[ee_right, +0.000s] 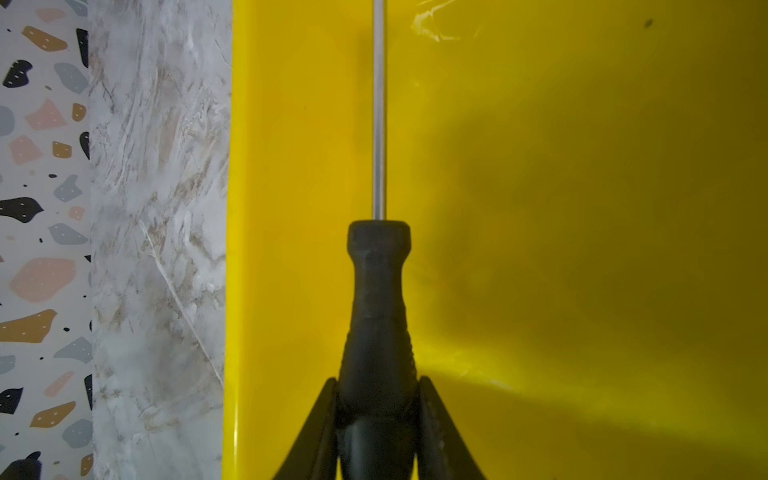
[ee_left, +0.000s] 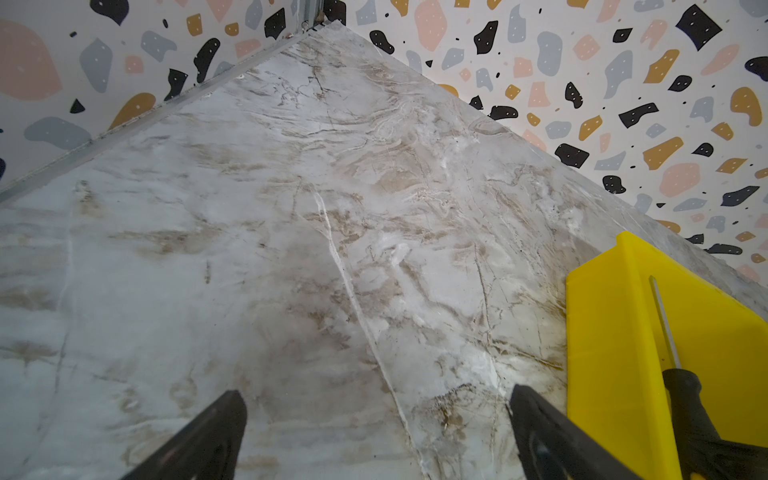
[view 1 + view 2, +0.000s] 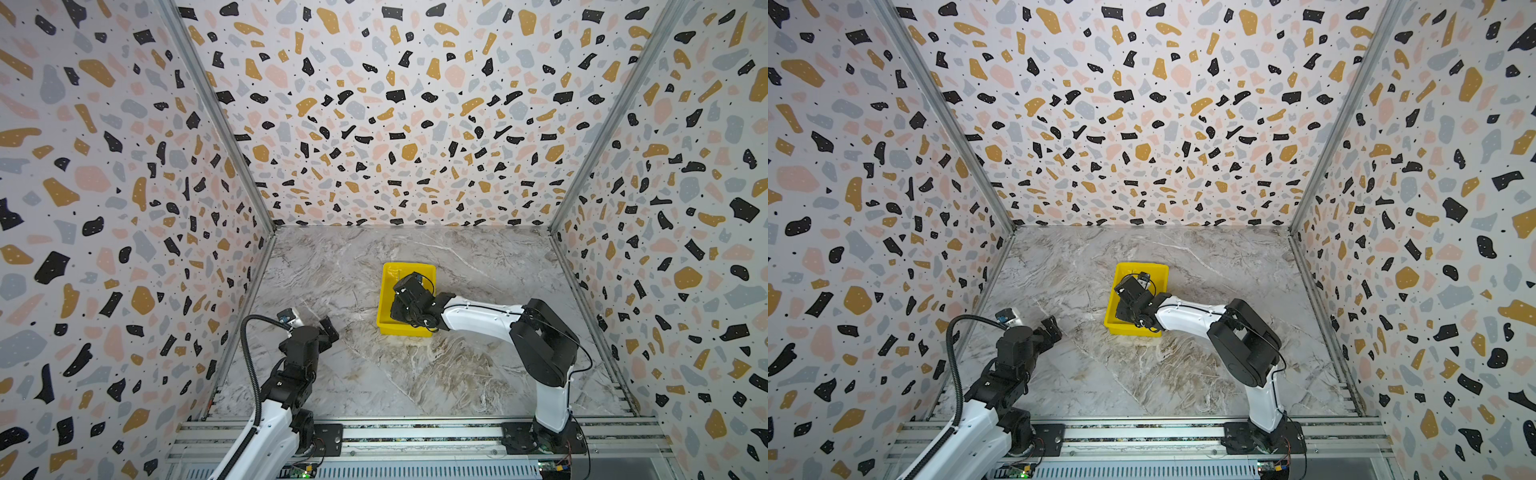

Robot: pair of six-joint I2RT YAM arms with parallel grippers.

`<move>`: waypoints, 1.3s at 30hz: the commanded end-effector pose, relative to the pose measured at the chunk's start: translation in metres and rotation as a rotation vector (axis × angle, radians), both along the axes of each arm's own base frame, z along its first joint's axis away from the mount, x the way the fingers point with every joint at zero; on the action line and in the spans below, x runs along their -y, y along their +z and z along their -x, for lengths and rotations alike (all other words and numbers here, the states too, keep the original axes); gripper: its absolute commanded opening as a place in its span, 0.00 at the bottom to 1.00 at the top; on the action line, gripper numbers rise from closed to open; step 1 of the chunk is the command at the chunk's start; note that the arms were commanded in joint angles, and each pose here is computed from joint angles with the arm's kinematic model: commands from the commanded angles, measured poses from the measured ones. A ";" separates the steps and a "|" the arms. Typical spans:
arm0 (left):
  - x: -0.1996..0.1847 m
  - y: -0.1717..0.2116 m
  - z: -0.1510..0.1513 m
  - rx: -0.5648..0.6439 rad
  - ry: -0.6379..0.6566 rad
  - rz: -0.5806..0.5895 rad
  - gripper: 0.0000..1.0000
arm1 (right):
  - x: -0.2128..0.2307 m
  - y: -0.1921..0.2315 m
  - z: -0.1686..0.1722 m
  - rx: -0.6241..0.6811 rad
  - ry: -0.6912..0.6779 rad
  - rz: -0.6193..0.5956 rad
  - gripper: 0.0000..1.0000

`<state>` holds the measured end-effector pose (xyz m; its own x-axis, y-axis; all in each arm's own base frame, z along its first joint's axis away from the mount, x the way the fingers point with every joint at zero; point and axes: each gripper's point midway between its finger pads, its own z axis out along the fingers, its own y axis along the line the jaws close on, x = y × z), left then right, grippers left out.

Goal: Put the screwdriver in the bin
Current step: 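Lift the screwdriver with the right gripper and carry it over the yellow bin, then lower the screwdriver into the bin and open the right gripper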

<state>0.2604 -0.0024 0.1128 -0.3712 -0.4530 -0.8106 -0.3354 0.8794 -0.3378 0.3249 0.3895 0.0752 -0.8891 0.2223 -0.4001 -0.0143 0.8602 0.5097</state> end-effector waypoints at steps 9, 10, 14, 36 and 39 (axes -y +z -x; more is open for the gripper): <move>-0.002 0.007 -0.003 0.034 0.015 0.001 1.00 | -0.018 0.016 -0.013 0.022 0.001 -0.047 0.18; -0.003 0.007 -0.003 0.034 0.015 0.001 1.00 | -0.019 0.017 -0.013 0.022 0.001 -0.047 0.18; -0.002 0.007 -0.003 0.034 0.015 0.002 1.00 | -0.020 0.016 -0.014 0.019 0.001 -0.045 0.20; -0.003 0.006 -0.003 0.032 0.018 -0.001 1.00 | -0.016 0.050 -0.018 0.083 0.006 -0.043 0.45; -0.003 0.006 -0.003 0.030 0.019 0.000 1.00 | -0.007 0.076 -0.018 0.149 0.016 -0.033 0.47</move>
